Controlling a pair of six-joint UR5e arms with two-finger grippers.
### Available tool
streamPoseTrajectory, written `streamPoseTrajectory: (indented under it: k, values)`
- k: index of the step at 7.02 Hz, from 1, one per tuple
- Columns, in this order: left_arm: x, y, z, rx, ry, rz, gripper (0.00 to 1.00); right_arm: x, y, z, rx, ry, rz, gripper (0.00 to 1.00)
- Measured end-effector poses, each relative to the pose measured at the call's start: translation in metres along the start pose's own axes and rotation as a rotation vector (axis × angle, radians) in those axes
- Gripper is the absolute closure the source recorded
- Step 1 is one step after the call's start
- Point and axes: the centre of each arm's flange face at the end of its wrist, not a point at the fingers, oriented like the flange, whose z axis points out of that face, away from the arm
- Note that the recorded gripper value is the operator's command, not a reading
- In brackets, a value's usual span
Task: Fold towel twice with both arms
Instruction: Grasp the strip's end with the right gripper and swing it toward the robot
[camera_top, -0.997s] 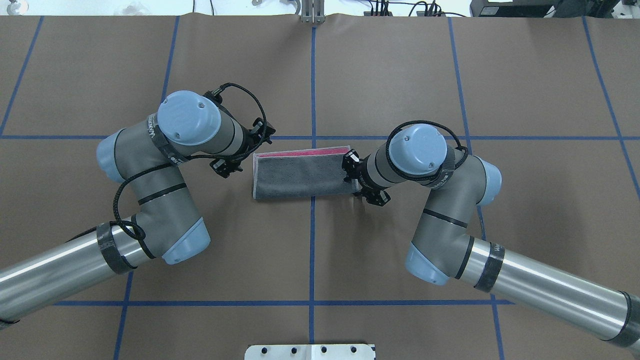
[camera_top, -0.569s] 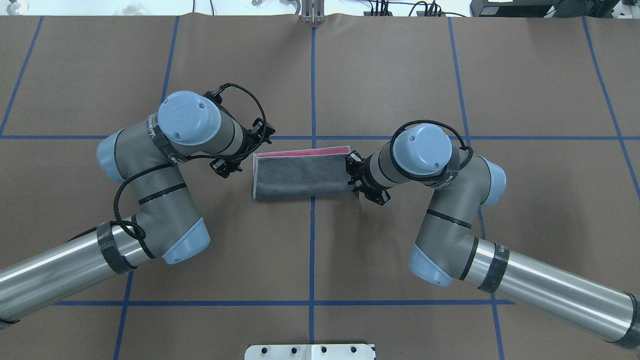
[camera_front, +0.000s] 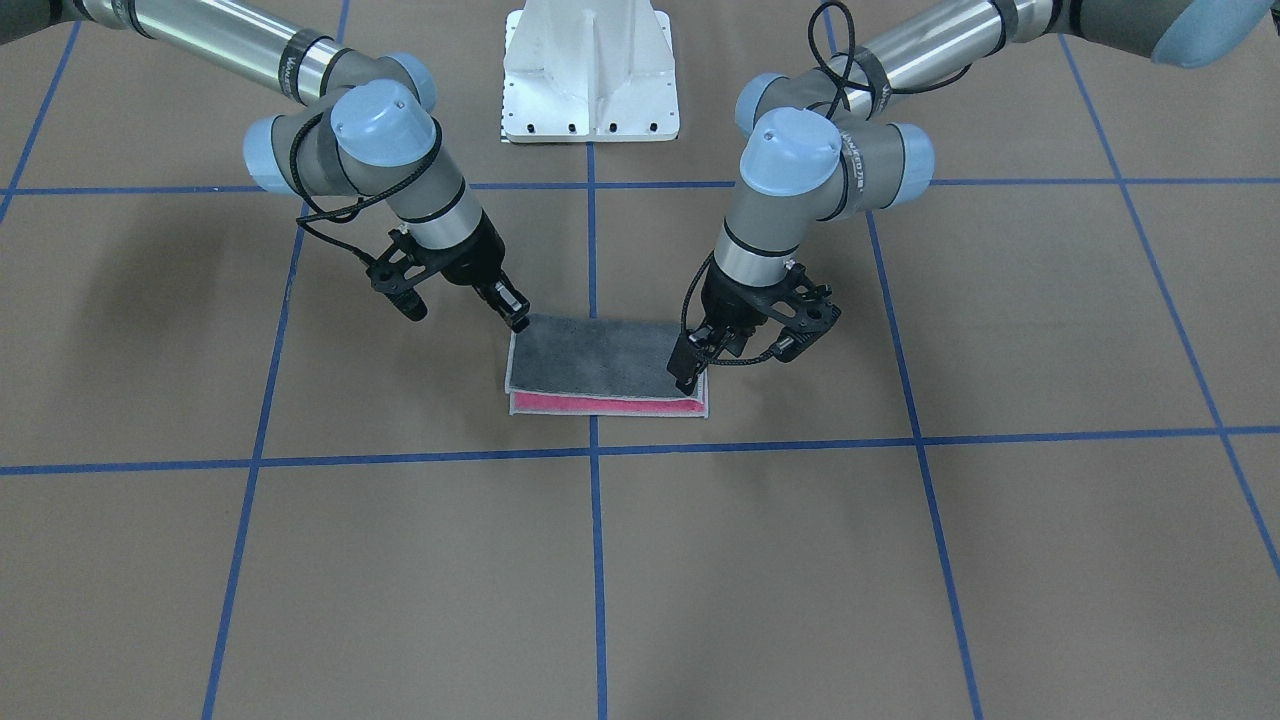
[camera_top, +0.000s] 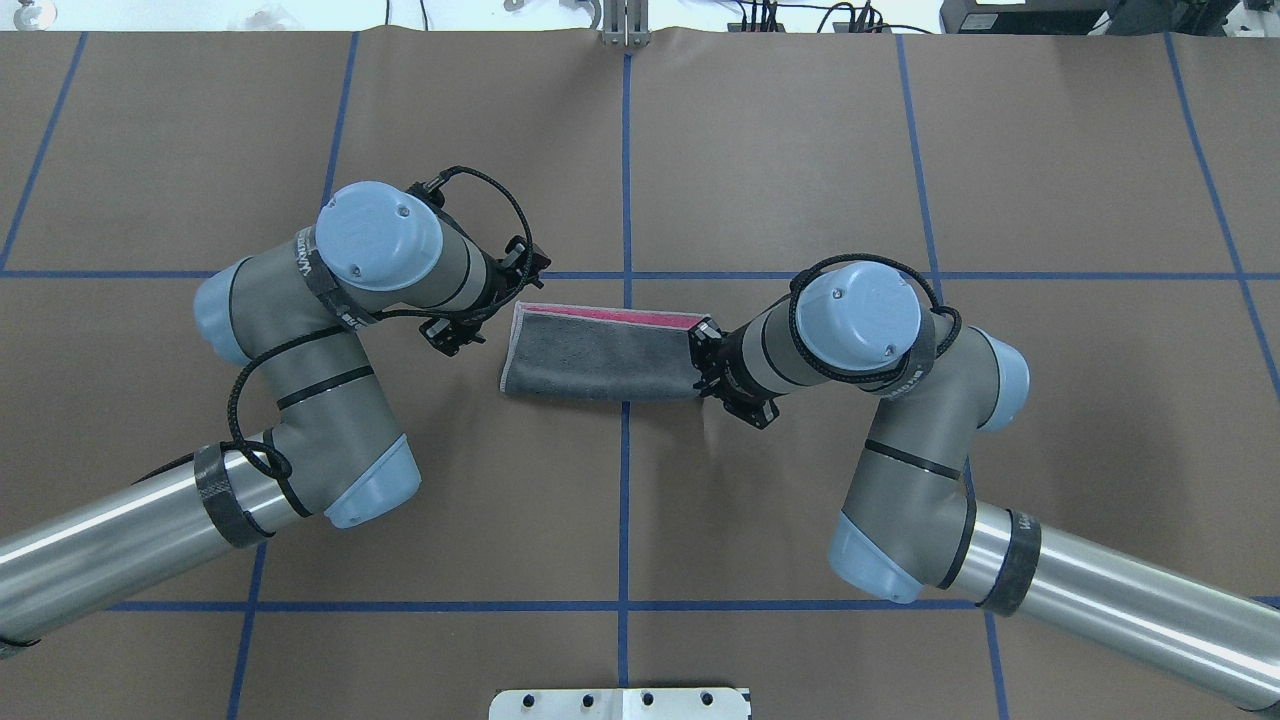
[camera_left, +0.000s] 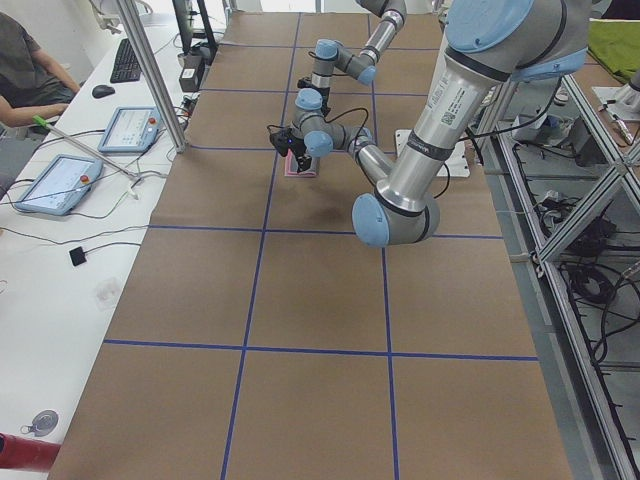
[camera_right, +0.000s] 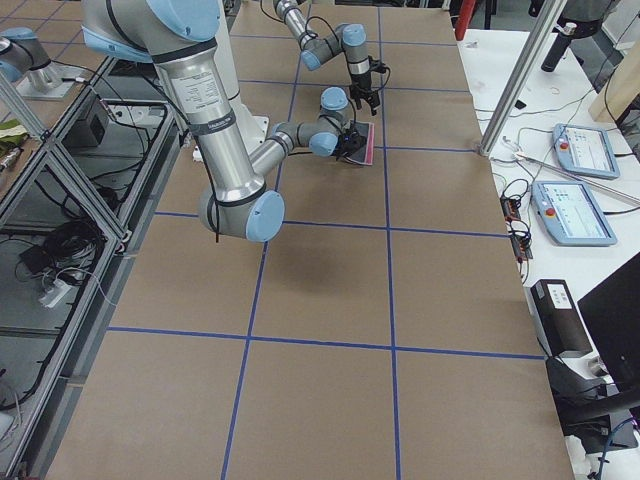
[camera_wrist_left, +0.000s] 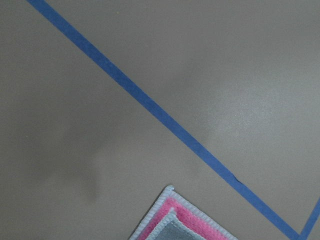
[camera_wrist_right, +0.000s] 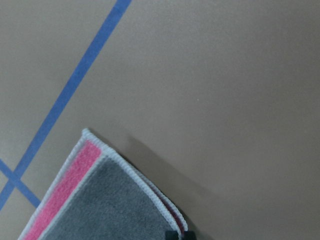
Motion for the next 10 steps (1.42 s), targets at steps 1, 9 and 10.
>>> streamPoseTrajectory:
  k: [1, 9, 10]
  values:
    - [0.000, 0.000, -0.001, 0.000, 0.001, 0.000, 0.00, 0.007, 0.017, -0.003, -0.017, 0.012, 0.007, 0.84]
    - [0.003, 0.002, -0.008, -0.005, 0.008, 0.001, 0.00, 0.016, 0.143, -0.005, -0.098, 0.054, 0.098, 0.06]
    - [0.002, 0.002, -0.008, -0.004, 0.006, 0.001, 0.00, 0.015, 0.137, -0.004, -0.080, 0.059, 0.101, 0.00]
